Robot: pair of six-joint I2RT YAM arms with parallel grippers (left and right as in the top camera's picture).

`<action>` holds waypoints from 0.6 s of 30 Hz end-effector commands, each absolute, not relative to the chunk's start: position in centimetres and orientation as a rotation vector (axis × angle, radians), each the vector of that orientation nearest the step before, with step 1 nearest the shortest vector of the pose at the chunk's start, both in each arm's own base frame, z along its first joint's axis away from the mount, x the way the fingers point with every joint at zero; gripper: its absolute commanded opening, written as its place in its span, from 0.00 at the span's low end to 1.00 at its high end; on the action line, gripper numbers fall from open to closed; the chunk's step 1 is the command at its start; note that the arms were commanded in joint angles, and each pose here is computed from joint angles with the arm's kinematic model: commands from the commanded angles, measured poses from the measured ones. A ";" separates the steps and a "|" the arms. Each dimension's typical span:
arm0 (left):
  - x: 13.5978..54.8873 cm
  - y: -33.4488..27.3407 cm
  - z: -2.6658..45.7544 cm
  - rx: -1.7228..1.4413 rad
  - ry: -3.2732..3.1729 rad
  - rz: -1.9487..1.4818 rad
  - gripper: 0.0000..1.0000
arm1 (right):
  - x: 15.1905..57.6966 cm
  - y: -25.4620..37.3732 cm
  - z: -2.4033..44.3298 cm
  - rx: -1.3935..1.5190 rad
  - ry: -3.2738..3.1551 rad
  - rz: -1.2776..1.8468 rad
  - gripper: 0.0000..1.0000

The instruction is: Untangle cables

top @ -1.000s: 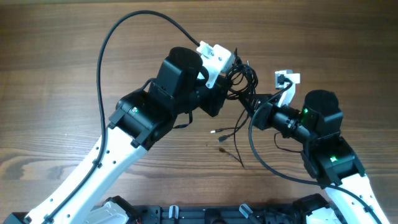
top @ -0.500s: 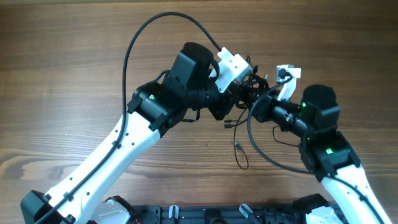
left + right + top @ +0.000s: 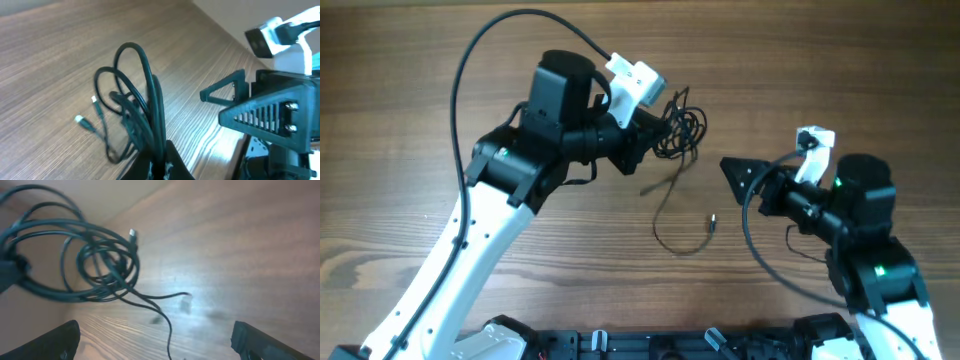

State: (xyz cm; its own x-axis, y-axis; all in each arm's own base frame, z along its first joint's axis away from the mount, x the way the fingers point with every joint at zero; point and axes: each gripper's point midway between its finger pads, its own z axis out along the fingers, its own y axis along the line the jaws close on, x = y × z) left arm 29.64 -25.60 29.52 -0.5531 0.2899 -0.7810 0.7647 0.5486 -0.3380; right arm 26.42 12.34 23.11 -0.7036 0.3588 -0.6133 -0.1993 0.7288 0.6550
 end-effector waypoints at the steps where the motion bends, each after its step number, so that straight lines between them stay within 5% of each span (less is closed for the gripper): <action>1: 27.9 -26.7 31.3 0.935 2.014 -1.026 0.04 | 26.2 12.1 24.4 -0.093 2.083 0.808 1.00; 10: 24.8 -27.7 32.1 1.109 1.900 -1.188 0.04 | 26.2 15.4 27.7 -0.607 1.800 0.794 0.75; 13: 24.3 -27.8 32.4 1.122 1.886 -1.226 0.04 | 26.1 17.1 27.9 -0.717 1.734 0.905 0.51; 15: 24.3 -27.8 32.3 1.122 1.890 -1.229 0.04 | 26.8 17.4 27.2 -0.720 1.748 0.930 0.10; 18: 24.4 -27.7 32.2 1.114 1.903 -1.218 0.12 | 26.9 17.9 26.5 -0.695 1.791 1.014 0.04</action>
State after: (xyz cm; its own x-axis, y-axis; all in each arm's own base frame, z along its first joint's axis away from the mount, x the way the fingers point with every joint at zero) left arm 25.09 -27.62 31.23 -0.4880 0.3293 -0.8083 0.8694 0.2648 -0.4171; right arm 27.43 17.09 26.54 -0.3734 -0.0317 -0.9271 -0.7716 0.5655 0.2914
